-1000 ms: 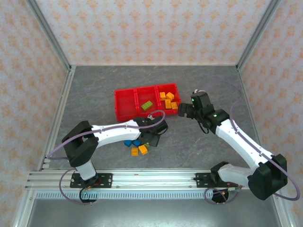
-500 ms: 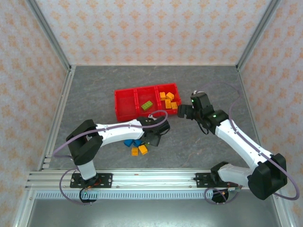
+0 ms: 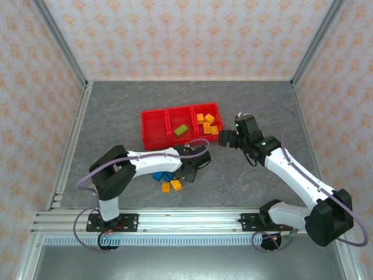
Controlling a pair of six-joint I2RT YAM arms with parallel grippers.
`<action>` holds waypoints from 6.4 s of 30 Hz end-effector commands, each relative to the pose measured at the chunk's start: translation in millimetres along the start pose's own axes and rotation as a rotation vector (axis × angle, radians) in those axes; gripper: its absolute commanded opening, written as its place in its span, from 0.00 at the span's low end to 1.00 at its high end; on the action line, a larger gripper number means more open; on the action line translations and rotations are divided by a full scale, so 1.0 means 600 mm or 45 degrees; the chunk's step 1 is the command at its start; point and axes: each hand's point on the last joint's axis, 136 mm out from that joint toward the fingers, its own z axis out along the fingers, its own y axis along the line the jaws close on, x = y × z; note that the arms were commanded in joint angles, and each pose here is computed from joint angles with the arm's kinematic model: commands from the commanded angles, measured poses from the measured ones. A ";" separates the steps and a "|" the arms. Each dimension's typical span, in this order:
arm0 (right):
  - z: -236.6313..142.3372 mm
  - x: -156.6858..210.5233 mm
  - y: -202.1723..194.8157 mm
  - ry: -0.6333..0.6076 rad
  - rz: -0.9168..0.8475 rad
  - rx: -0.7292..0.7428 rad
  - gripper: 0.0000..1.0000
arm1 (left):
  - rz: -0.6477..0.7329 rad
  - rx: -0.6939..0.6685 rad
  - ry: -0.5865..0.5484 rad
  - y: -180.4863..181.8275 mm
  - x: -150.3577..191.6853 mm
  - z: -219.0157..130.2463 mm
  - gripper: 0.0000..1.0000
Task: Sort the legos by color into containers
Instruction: Pick up the lego from the middle-left of the table, then place the lego in the container, then pick up the lego from the center of the table.
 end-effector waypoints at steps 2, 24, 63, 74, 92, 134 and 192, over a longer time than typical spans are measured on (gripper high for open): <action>0.005 0.005 -0.009 0.008 -0.015 0.028 1.00 | 0.038 -0.002 -0.008 -0.012 -0.009 0.009 0.64; -0.060 -0.056 -0.078 -0.321 0.078 0.264 1.00 | -0.151 0.152 -0.151 -0.054 -0.060 -0.011 0.25; -0.109 -0.081 -0.151 -0.554 0.080 0.468 1.00 | -0.530 0.192 -0.403 0.110 -0.351 -0.048 0.46; -0.106 -0.080 -0.143 -0.556 0.094 0.423 1.00 | -0.482 0.359 -0.571 0.109 -0.362 -0.158 0.94; -0.114 -0.107 -0.137 -0.614 0.358 0.374 1.00 | -0.323 0.287 -0.416 0.097 -0.190 -0.139 0.96; -0.099 -0.060 -0.154 -0.509 0.274 0.439 1.00 | -0.248 0.116 -0.138 0.044 -0.159 -0.002 0.88; -0.111 -0.059 -0.154 -0.512 0.273 0.427 1.00 | -0.364 0.162 -0.376 0.057 -0.265 -0.118 0.23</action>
